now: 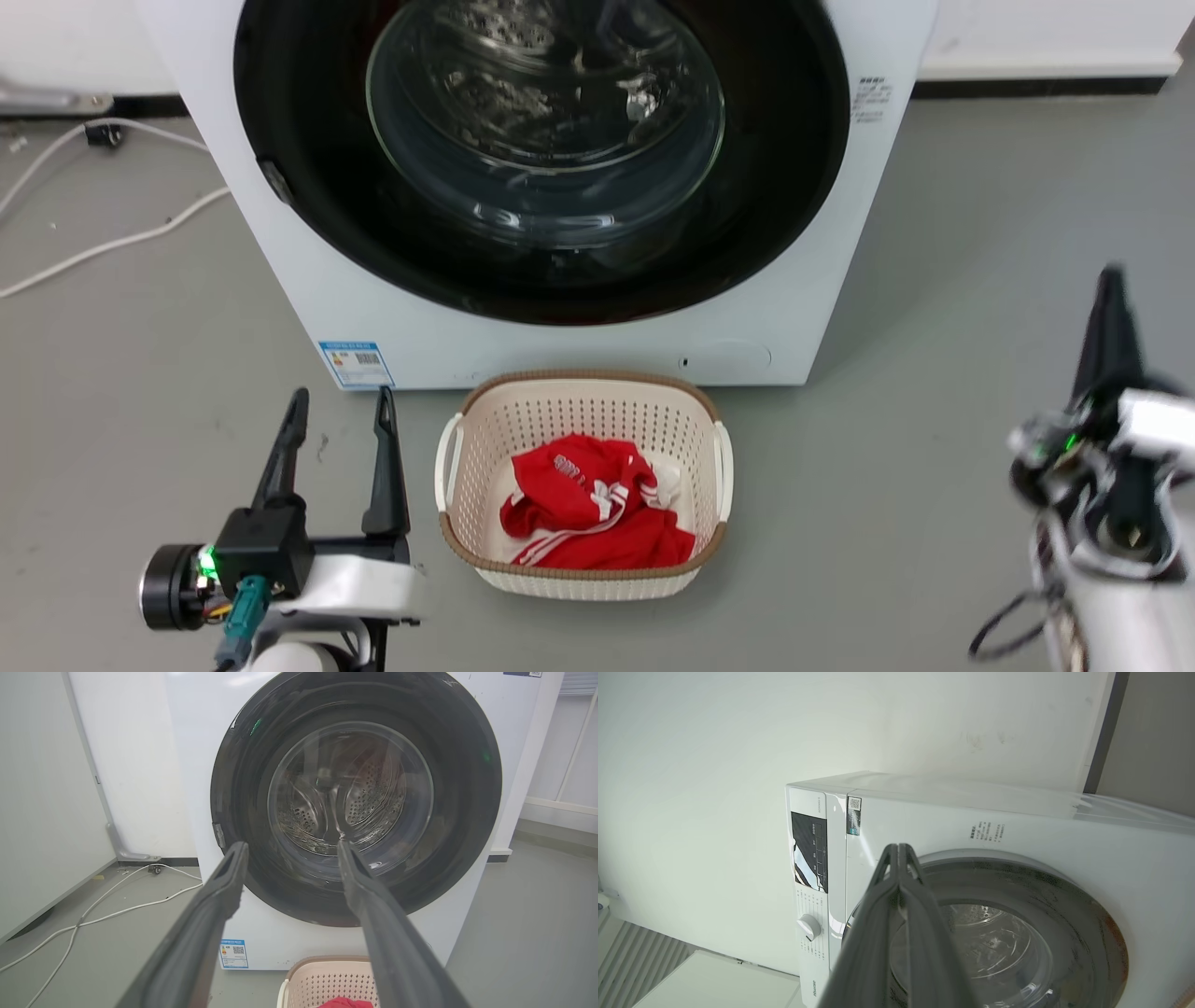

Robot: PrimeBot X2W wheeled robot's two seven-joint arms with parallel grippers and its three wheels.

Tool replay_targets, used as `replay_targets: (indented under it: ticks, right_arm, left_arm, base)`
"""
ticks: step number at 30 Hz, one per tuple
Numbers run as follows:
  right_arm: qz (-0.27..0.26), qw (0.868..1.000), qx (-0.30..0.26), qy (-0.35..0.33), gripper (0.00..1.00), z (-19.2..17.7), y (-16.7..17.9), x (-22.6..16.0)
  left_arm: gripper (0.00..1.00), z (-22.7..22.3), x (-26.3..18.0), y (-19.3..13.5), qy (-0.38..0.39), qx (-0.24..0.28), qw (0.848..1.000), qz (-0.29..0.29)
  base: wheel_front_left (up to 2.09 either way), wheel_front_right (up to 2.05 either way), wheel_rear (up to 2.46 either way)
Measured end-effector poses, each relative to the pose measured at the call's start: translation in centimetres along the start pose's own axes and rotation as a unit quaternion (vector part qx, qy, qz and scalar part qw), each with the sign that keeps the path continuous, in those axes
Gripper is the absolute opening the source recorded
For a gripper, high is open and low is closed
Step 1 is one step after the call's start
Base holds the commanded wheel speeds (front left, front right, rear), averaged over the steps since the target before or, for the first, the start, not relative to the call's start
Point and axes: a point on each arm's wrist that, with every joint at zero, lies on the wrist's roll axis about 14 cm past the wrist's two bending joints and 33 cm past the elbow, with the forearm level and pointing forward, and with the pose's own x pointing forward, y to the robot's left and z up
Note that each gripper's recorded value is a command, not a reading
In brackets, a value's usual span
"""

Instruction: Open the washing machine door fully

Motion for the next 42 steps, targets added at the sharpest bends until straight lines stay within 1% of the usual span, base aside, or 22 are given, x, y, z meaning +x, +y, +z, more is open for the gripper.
replay_targets:
  ticks: [3,6,10,14,18,20,23,28,33,38,42]
  right_arm:
    - [0.015,1.0,0.001,-0.004,0.0,0.7,1.2,3.4]
    - [0.03,0.999,-0.005,0.008,0.0,0.9,2.6,7.1]
    - [0.042,0.997,-0.033,0.058,0.0,-0.6,3.9,11.3]
    - [0.037,0.988,-0.083,0.126,0.0,-3.0,4.0,14.6]
    - [0.026,0.969,-0.131,0.206,0.0,-6.4,3.8,17.0]
    - [0.018,0.957,-0.153,0.244,0.0,-8.0,3.5,17.9]
    - [0.002,0.935,-0.189,0.299,0.0,-10.4,2.5,18.6]
    - [-0.01,0.904,-0.231,0.36,0.0,-13.6,1.7,19.8]
    - [-0.028,0.875,-0.258,0.408,0.0,-16.3,-0.3,20.5]
    - [-0.042,0.858,-0.268,0.437,0.0,-18.5,-2.2,21.1]
    - [-0.048,0.85,-0.266,0.452,0.0,-19.6,-3.0,21.3]
  left_arm:
    - [1.0,-0.3,1.1,0.0,-0.001,-0.001,1.0,0.0]
    - [1.0,-0.7,2.3,-0.1,-0.002,-0.002,1.0,-0.003]
    - [1.0,-1.5,3.6,-0.1,0.001,-0.002,1.0,-0.004]
    - [1.0,-2.3,4.6,0.0,0.006,-0.003,1.0,-0.003]
    - [1.0,-3.2,5.6,0.1,0.011,-0.003,1.0,-0.003]
    - [1.0,-3.7,6.0,0.2,0.013,-0.003,1.0,-0.002]
    - [1.0,-4.4,6.5,0.3,0.018,-0.003,1.0,-0.002]
    - [1.0,-5.4,7.6,0.3,0.021,-0.004,1.0,-0.005]
    - [1.0,-6.7,8.5,0.2,0.027,-0.005,1.0,-0.008]
    - [1.0,-8.2,8.9,0.5,0.039,-0.003,0.999,-0.005]
    - [1.0,-9.0,9.2,0.7,0.045,-0.002,0.999,-0.003]
  base:
    - [0.0,0.0,0.0]
    - [0.0,0.0,0.0]
    - [0.0,0.0,0.0]
    - [0.0,0.0,0.0]
    - [0.0,0.0,0.0]
    - [0.0,0.0,0.0]
    - [0.0,0.0,0.0]
    - [0.0,0.0,0.0]
    - [0.0,0.0,0.0]
    - [0.0,0.0,0.0]
    - [0.0,0.0,0.0]
